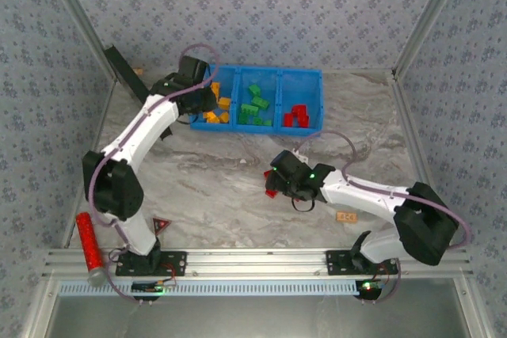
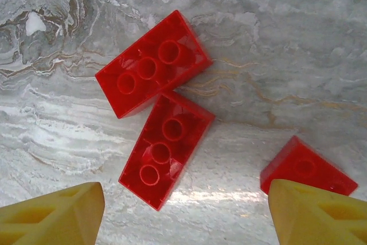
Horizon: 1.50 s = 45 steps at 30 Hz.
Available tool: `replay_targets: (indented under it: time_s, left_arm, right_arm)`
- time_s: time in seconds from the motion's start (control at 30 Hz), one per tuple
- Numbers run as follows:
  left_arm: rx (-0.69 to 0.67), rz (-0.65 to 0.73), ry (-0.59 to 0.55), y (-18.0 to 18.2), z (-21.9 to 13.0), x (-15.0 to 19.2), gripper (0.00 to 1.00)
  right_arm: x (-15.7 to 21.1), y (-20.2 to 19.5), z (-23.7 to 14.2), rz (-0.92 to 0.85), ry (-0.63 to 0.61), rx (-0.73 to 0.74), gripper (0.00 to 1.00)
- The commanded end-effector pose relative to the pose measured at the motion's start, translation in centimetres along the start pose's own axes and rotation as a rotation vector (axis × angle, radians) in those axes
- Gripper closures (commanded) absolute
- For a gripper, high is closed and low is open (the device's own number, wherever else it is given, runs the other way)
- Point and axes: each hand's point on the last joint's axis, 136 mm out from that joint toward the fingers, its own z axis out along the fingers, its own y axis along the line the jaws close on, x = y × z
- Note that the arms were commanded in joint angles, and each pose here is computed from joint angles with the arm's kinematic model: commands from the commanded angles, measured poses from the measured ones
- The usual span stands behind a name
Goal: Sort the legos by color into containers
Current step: Place the lego in the container.
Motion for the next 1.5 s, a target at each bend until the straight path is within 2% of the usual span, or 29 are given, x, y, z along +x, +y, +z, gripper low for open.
replay_targets:
  time_s: [0.0,0.13,0.43,0.63,0.8,0.97,1.13,1.47]
  left_arm:
    - [0.031,0.031,0.015,-0.6,1.5,-1.1,0.88]
    - [0.087,0.043,0.037,-2.4,2.2,-1.7,0.89]
    - [0.189,0.125,0.037,-7.7,1.0,-1.5,0.89]
    - [0.277,0.27,0.028,-13.5,-0.4,-1.4,0.88]
    - [0.388,0.375,0.06,-18.6,0.2,0.3,0.88]
    - [0.449,0.429,0.109,-22.5,2.5,2.6,0.88]
    - [0.502,0.46,0.113,-25.3,5.0,4.3,0.87]
    - [0.531,0.453,0.126,-26.9,10.3,6.5,0.85]
  right_arm:
    - [-0.9,0.9,0.0,0.027,-0.042,0.017,0.23]
    - [-0.9,1.3,0.8,0.021,-0.033,0.03,0.23]
    - [0.2,0.9,3.4,0.011,0.011,0.097,0.24]
    - [0.2,0.8,4.7,-0.031,0.008,0.141,0.28]
    - [0.4,1.2,5.0,-0.08,0.016,0.166,0.28]
    - [0.7,0.9,4.2,-0.115,0.013,0.206,0.26]
    - [0.5,0.4,3.5,-0.134,0.004,0.231,0.25]
    - [1.3,0.6,3.1,-0.262,0.011,0.307,0.2]
